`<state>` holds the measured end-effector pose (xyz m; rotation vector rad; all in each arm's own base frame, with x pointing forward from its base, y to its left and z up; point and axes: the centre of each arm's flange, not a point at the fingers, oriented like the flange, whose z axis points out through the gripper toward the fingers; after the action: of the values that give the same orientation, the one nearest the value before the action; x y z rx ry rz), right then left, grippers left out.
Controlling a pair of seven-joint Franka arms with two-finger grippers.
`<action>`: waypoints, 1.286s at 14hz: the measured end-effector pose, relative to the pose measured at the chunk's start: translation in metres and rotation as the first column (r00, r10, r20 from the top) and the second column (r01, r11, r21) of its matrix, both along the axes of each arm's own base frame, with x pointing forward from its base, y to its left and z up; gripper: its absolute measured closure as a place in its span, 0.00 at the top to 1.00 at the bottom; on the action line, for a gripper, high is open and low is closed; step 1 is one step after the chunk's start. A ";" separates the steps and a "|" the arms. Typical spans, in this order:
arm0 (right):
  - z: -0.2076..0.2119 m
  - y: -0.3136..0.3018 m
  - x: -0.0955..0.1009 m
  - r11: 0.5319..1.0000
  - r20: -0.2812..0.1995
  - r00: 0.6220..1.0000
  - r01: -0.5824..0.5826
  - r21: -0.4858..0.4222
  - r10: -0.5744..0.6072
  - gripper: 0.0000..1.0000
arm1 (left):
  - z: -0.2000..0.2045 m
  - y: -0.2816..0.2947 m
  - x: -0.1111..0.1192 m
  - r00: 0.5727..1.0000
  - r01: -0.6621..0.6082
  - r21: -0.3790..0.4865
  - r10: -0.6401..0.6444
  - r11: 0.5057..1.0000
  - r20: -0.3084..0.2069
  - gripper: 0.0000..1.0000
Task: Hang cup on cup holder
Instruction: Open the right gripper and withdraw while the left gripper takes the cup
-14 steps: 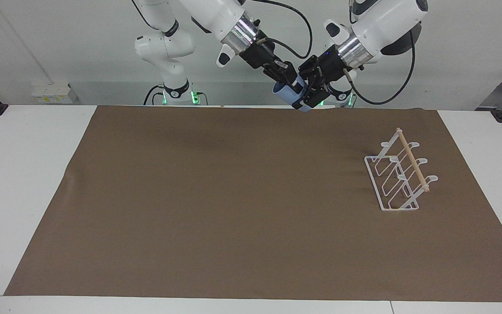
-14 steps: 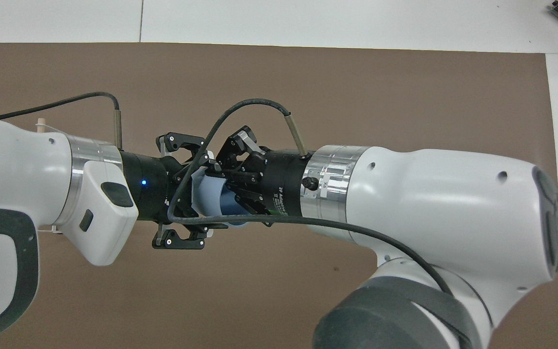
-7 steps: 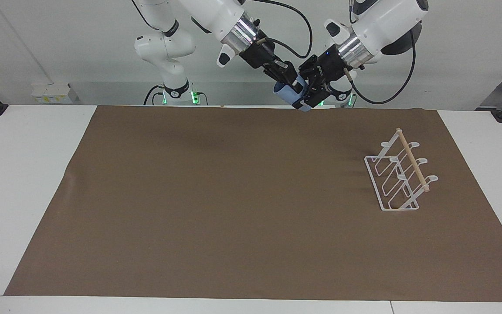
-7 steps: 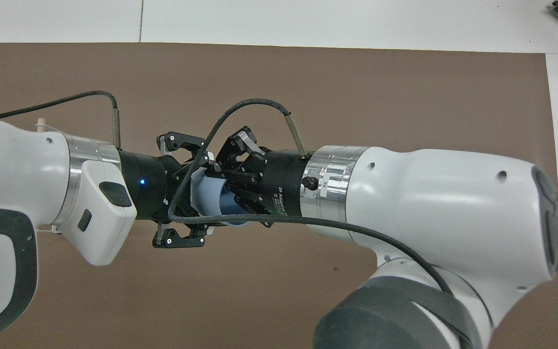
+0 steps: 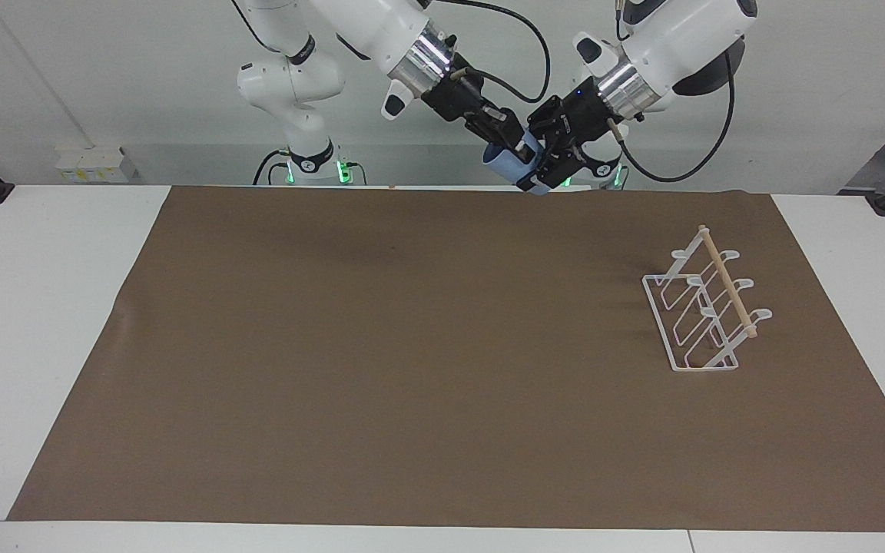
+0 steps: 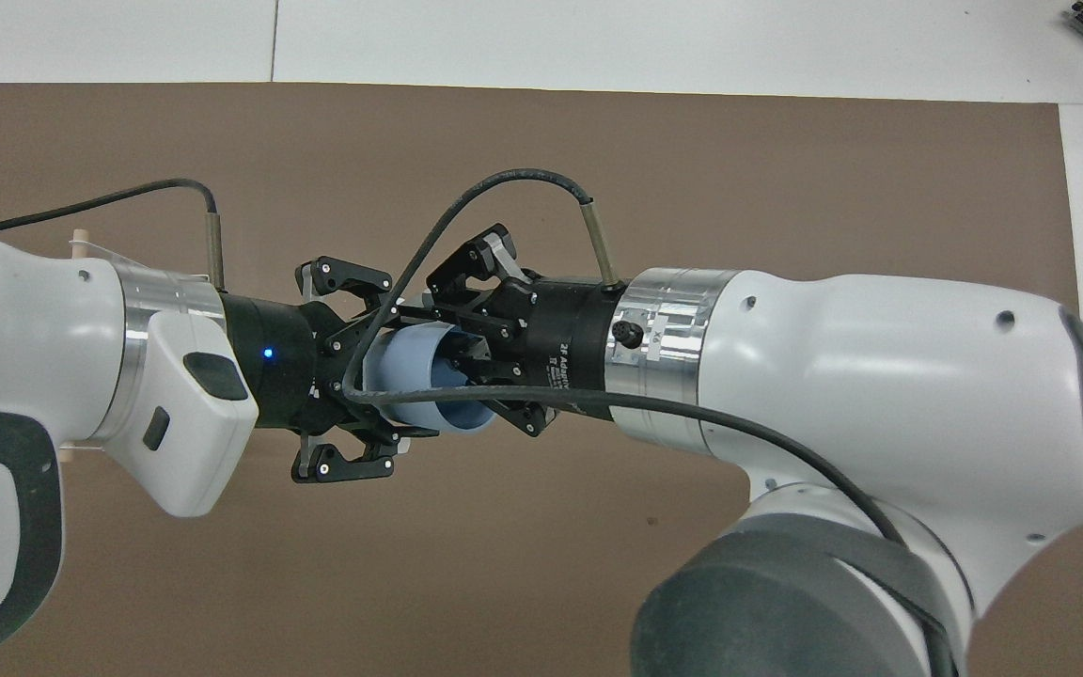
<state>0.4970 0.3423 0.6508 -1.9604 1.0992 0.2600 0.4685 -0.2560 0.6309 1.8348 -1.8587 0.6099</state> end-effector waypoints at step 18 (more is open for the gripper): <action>-0.004 -0.064 0.037 0.960 0.356 0.896 -0.215 -0.178 0.266 0.37 | -0.014 0.076 0.026 0.946 -0.100 0.808 -0.198 0.580 0.259 0.81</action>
<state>0.5342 0.2788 0.6469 -2.1548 0.6366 -0.0652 0.4941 -0.1795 0.6168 2.3002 -2.7206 -0.0480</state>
